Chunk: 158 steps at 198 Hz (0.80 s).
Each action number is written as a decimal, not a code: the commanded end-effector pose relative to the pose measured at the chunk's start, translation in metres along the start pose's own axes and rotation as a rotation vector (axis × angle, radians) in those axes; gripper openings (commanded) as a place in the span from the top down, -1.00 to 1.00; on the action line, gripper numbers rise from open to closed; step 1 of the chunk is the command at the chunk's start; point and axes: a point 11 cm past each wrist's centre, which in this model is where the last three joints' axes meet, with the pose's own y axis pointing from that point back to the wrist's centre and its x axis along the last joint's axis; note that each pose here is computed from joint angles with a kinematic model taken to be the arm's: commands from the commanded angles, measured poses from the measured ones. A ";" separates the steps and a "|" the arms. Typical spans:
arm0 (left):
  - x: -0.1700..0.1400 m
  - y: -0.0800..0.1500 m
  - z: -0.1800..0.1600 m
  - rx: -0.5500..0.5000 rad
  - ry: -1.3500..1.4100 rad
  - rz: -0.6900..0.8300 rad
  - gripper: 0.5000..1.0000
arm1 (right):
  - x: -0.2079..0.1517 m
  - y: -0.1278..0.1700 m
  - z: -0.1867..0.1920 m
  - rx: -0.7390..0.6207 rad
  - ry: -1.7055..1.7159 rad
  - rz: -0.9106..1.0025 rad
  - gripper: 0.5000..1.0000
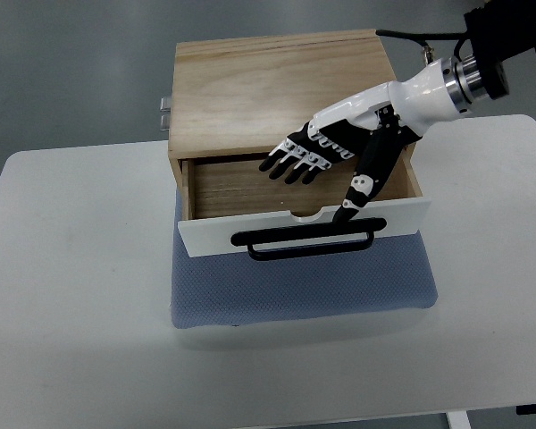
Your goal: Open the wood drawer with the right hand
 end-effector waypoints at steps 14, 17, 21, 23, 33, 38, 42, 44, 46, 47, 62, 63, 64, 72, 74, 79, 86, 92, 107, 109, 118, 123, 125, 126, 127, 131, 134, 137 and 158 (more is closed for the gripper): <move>0.000 0.000 0.000 -0.001 0.000 0.000 -1.00 | 0.033 0.026 -0.016 0.153 -0.095 0.137 -0.78; 0.000 0.000 0.000 -0.001 0.000 0.000 -1.00 | 0.038 0.031 -0.017 0.178 -0.106 0.163 -0.78; 0.000 0.000 0.000 -0.001 0.000 0.000 -1.00 | 0.040 0.032 -0.018 0.190 -0.112 0.175 -0.78; 0.000 0.000 0.000 -0.001 0.000 0.000 -1.00 | 0.043 0.035 -0.018 0.202 -0.118 0.191 -0.78; 0.000 0.000 0.000 0.001 0.000 0.000 -1.00 | 0.057 0.045 -0.019 0.262 -0.154 0.271 -0.78; 0.000 0.000 0.000 -0.001 0.000 0.000 -1.00 | 0.063 0.047 -0.017 0.281 -0.172 0.303 -0.78; 0.000 0.000 0.000 -0.001 0.000 0.000 -1.00 | 0.069 0.050 -0.016 0.298 -0.188 0.339 -0.78; 0.000 0.000 0.000 -0.001 0.000 0.000 -1.00 | 0.072 0.051 -0.015 0.307 -0.196 0.354 -0.78; 0.000 0.000 0.000 -0.001 0.000 0.000 -1.00 | 0.075 0.053 -0.014 0.313 -0.204 0.373 -0.78; 0.000 0.000 0.000 -0.001 0.000 0.000 -1.00 | 0.075 0.053 -0.014 0.313 -0.204 0.373 -0.78; 0.000 0.000 0.000 -0.001 0.000 0.000 -1.00 | 0.096 0.065 -0.005 0.361 -0.254 0.508 -0.78; 0.000 0.000 0.000 -0.001 0.000 0.000 -1.00 | 0.099 0.068 -0.004 0.368 -0.260 0.527 -0.78; 0.000 0.000 0.000 -0.001 0.000 0.000 -1.00 | 0.099 0.068 -0.004 0.368 -0.260 0.527 -0.78; 0.000 0.000 0.000 0.001 0.000 0.000 -1.00 | 0.111 0.074 0.003 0.397 -0.291 0.593 -0.78; 0.000 0.000 0.000 -0.001 0.000 0.000 -1.00 | 0.113 0.075 0.004 0.405 -0.301 0.606 -0.78; 0.000 0.000 0.000 -0.001 0.000 0.000 -1.00 | 0.118 0.078 0.008 0.421 -0.317 0.635 -0.78; 0.000 0.000 0.000 -0.001 0.000 0.000 -1.00 | 0.128 0.084 0.016 0.455 -0.357 0.691 -0.78; 0.000 0.000 0.000 -0.001 0.000 0.000 -1.00 | 0.132 0.087 0.020 0.474 -0.377 0.714 -0.78; 0.000 0.000 0.000 0.001 0.000 0.000 -1.00 | 0.145 0.085 0.034 0.528 -0.447 0.776 -0.78; 0.000 0.000 0.000 -0.001 0.000 0.000 -1.00 | 0.146 0.084 0.035 0.534 -0.455 0.783 -0.78; 0.000 0.000 0.000 -0.001 0.000 0.000 -1.00 | 0.155 0.087 0.043 0.556 -0.493 0.835 -0.78; 0.000 0.000 0.000 -0.001 0.000 0.000 -1.00 | 0.161 0.088 0.049 0.569 -0.519 0.870 -0.78; 0.000 0.000 0.000 0.001 0.000 0.000 -1.00 | 0.164 0.090 0.050 0.573 -0.526 0.884 -0.78; 0.000 0.000 0.000 0.001 0.000 0.000 -1.00 | 0.164 0.090 0.050 0.573 -0.526 0.884 -0.78; 0.000 0.000 0.000 -0.001 0.000 0.000 -1.00 | 0.166 0.090 0.052 0.577 -0.532 0.894 -0.78; 0.000 0.000 0.000 -0.001 0.000 0.000 -1.00 | 0.168 0.091 0.055 0.580 -0.541 0.908 -0.78; 0.000 0.000 0.000 0.001 0.000 0.000 -1.00 | 0.172 0.091 0.059 0.590 -0.559 0.929 -0.78; 0.000 0.000 0.000 0.001 0.000 0.000 -1.00 | 0.173 0.092 0.062 0.591 -0.567 0.941 -0.78; 0.000 0.000 0.000 0.001 0.000 0.000 -1.00 | 0.184 0.096 0.084 0.622 -0.635 1.021 -0.78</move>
